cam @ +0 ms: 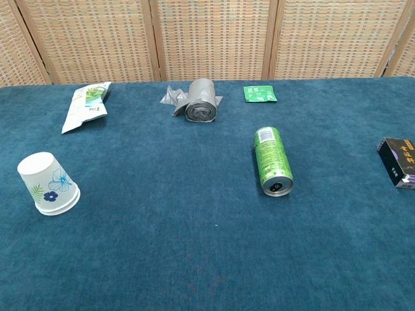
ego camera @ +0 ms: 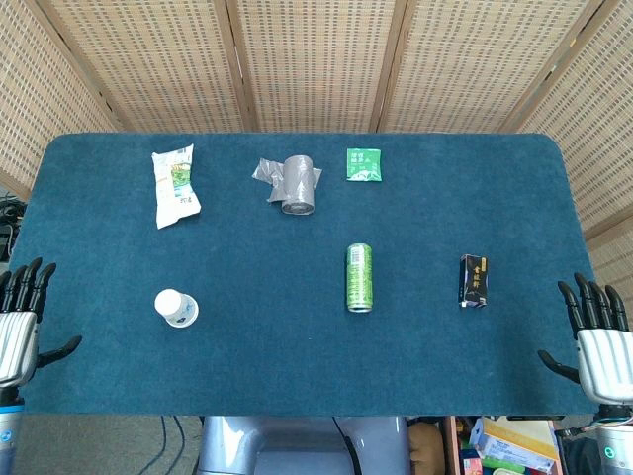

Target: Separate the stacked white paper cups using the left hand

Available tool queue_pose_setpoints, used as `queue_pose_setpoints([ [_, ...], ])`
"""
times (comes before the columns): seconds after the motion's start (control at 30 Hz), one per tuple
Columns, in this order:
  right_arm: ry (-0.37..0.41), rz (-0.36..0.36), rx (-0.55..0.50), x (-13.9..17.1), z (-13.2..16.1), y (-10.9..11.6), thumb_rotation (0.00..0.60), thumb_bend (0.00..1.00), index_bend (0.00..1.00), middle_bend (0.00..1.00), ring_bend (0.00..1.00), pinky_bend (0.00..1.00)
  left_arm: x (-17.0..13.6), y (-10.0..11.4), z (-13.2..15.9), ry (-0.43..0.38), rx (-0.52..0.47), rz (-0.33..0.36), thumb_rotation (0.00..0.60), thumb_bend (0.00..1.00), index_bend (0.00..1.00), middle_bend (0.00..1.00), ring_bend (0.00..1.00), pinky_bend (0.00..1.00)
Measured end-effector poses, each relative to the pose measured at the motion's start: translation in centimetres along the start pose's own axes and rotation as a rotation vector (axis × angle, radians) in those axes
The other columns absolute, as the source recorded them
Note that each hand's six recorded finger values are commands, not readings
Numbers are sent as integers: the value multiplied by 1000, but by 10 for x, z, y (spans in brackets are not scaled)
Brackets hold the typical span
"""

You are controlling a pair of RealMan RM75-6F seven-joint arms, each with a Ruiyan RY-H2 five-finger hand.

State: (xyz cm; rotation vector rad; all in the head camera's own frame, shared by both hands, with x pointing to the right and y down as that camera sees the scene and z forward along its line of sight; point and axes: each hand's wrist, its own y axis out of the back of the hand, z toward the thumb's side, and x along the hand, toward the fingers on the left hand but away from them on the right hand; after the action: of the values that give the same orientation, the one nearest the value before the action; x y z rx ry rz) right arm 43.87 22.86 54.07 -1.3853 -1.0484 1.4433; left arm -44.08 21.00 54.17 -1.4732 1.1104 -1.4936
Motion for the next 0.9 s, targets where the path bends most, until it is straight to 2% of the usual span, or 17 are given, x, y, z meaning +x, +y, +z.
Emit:
queue_pose_setpoints([
  [0.33,-14,3,-26,0,-2,1,600,0,0,0,0,0,5,-9,3,-5,-16,-60,600,123,0,0,0,0],
  [0.63,-24,15,-32,-1,-2,-1,600,0,0,0,0,0,37,-30,31,-114,-44,-204,600,125,0,0,0,0],
  [0.73,-23,23,-25,-2,-2,-4,600,0,0,0,0,0,54,-42,47,-159,-41,-274,600,125,78,0,0,0],
  [0.8,-21,29,-22,-3,-1,-6,600,0,0,0,0,0,65,-51,58,-184,-46,-328,600,125,177,0,0,0],
  [0.9,-21,36,-19,-3,0,-8,600,0,0,0,0,0,79,-59,71,-201,-53,-383,600,125,232,0,0,0],
])
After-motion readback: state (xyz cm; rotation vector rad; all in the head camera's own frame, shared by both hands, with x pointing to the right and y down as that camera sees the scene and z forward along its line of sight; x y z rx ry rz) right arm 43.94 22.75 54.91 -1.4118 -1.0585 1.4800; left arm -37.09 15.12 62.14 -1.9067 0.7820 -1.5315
